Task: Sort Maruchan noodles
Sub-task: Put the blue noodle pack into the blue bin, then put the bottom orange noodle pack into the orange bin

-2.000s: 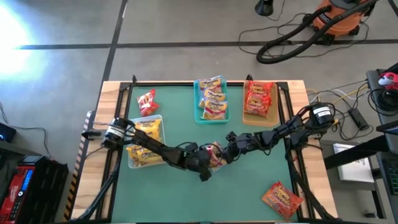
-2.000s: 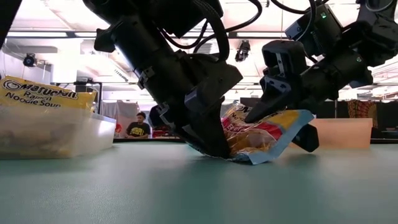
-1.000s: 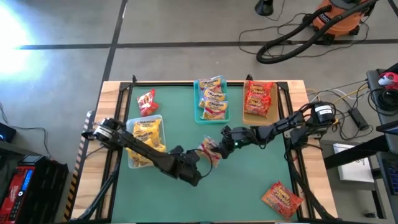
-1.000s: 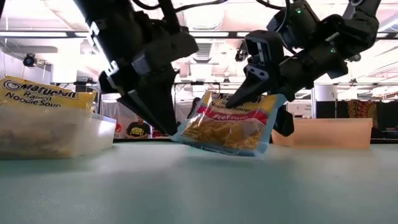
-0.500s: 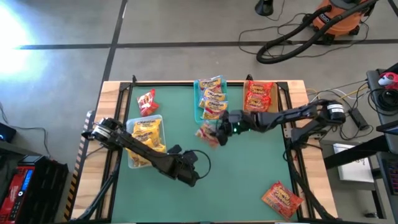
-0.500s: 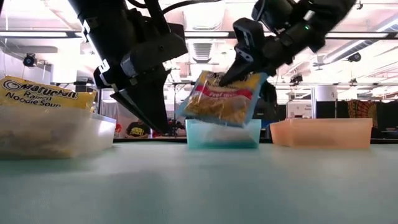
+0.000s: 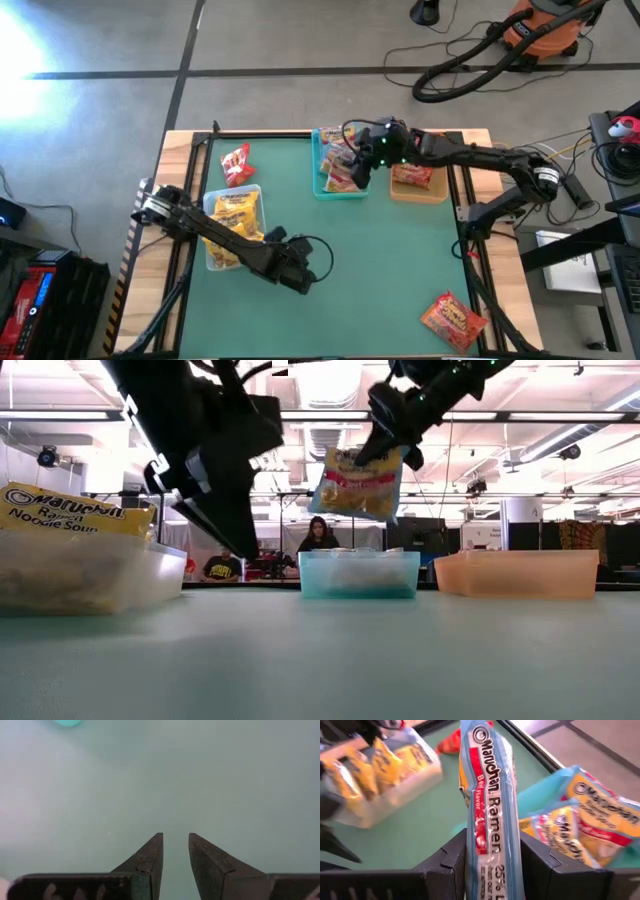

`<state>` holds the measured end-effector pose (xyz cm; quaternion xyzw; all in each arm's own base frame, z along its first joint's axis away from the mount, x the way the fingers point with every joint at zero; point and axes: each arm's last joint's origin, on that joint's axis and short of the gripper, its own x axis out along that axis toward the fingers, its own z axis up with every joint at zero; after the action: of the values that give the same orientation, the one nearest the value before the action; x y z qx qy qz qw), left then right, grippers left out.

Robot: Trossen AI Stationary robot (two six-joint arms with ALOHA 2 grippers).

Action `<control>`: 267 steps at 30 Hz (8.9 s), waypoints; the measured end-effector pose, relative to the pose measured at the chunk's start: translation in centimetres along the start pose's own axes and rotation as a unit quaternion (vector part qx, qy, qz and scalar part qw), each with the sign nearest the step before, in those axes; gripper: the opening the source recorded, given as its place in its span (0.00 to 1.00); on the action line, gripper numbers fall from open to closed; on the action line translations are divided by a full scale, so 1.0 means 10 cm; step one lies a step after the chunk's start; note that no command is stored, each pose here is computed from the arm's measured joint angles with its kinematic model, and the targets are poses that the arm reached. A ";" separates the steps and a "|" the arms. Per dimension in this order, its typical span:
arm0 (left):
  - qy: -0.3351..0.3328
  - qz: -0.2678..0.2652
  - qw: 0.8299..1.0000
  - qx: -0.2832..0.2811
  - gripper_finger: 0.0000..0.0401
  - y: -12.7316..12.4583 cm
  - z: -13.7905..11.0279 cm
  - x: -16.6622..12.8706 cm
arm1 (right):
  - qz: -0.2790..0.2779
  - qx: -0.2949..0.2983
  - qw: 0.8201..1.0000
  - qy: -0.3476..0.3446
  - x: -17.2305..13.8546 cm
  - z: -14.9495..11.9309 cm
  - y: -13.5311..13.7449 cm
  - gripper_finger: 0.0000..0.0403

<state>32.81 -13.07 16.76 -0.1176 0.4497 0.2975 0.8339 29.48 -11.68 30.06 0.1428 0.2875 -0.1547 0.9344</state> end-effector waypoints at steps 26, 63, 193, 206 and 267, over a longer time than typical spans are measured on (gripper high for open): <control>-0.026 -0.007 0.997 -0.074 0.19 0.12 0.07 0.14 | 0.016 -0.007 0.993 0.119 0.61 -0.49 -0.32 0.35; -0.042 -0.062 0.991 -0.113 0.19 -0.07 -0.03 0.03 | -0.012 0.048 0.904 0.425 -0.59 -1.21 1.90 0.38; -0.112 -0.093 0.983 -0.117 0.14 -0.44 -0.22 0.91 | -0.135 -0.004 0.954 0.267 -0.07 -1.17 1.38 0.33; -0.196 -0.108 0.973 -0.047 0.10 -0.52 -0.07 0.59 | -0.144 -0.002 0.952 0.270 -0.01 -1.17 1.30 0.34; -0.151 -0.112 0.979 -0.076 0.10 -0.53 -0.49 0.78 | 0.172 0.246 0.933 0.199 0.58 -1.72 0.96 0.61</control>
<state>35.92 -16.51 7.14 -0.1847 0.2788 0.2496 0.9088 29.14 1.98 14.69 0.4435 0.3917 -0.0264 0.8058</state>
